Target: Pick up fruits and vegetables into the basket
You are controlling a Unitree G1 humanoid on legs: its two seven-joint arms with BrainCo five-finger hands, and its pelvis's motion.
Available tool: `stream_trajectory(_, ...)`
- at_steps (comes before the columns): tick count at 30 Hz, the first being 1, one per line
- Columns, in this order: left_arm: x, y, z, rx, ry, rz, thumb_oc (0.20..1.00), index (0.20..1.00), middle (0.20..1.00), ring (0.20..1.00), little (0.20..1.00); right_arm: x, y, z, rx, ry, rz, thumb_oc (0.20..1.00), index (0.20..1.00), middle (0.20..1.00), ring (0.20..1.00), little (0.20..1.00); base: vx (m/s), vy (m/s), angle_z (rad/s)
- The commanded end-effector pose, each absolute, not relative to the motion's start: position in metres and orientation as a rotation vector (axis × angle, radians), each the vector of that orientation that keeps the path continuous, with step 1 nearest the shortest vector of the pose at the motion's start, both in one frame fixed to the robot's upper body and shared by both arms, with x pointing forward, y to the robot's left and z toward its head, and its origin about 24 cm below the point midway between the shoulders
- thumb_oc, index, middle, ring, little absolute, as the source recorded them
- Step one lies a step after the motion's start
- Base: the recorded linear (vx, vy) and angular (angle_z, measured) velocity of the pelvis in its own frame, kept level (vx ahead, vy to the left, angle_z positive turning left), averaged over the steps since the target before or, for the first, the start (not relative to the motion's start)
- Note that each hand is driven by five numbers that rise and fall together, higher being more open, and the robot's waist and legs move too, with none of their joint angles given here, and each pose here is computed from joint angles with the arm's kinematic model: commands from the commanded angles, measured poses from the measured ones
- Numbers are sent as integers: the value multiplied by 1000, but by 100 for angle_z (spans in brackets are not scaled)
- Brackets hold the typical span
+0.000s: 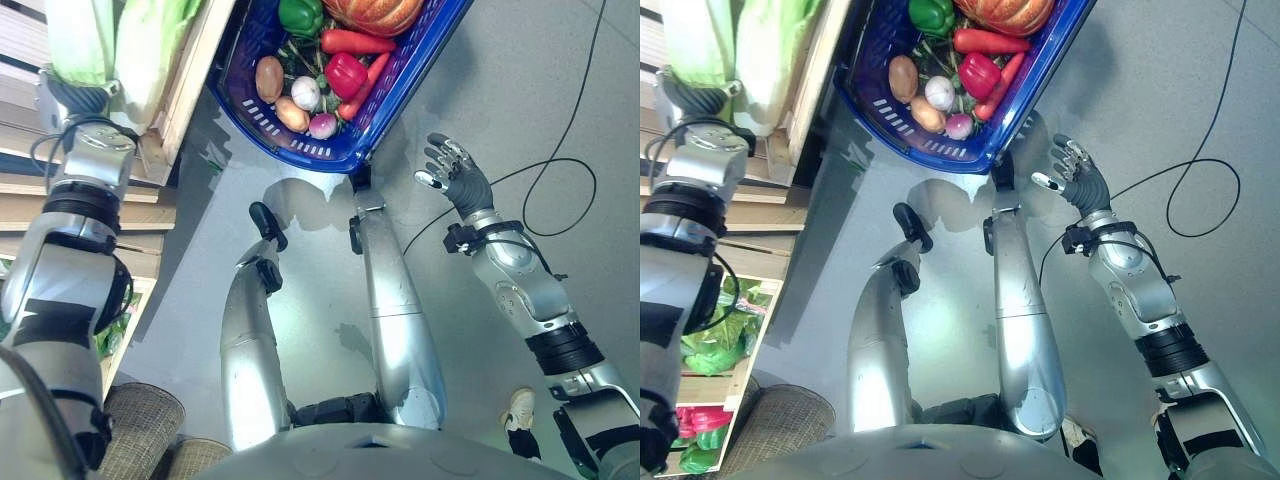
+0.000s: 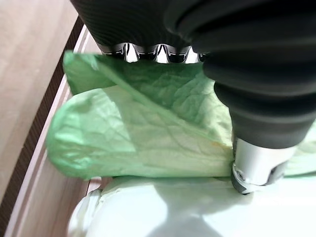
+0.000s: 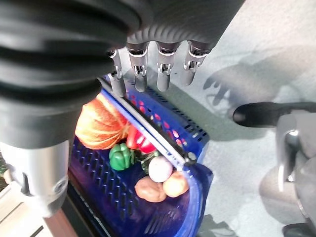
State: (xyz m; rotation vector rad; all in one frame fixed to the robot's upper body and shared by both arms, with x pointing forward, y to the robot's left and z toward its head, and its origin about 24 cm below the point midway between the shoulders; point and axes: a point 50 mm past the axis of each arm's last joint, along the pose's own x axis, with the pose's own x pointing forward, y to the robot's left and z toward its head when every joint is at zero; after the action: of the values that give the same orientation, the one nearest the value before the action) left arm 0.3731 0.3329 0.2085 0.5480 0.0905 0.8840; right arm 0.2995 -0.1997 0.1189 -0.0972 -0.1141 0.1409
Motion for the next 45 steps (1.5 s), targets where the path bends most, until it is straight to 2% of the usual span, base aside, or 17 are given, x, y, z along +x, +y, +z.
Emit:
stream_trajectory(1,361,349,168,407,234,870,200,200,200,200,200,294,-195,125,-75,-162,180,1000,1000,1000,1000,1000,-32,13,-1)
stream_trajectory(12,366,338,157,280,205,762,200,200,200,200,200,293,-196,129,-88,-176,178,1000,1000,1000,1000,1000,0,0,0)
stream_trajectory(19,368,329,163,298,77,707,200,200,200,200,200,286,-195,135,-109,-239,193,1000,1000,1000,1000,1000,-4,-19,0)
stream_trajectory(29,348,273,157,300,-335,540,200,200,200,200,200,268,-179,168,-150,-476,296,1000,1000,1000,1000,1000,-32,-126,6)
stream_trajectory(38,303,213,193,386,-759,275,200,200,200,200,200,260,-149,202,82,-602,495,1000,1000,1000,1000,1000,-31,-213,14)
stream_trajectory(45,273,171,217,331,-1011,4,200,200,200,200,200,270,-138,217,87,-643,410,1000,1000,1000,1000,1000,-38,-178,14)
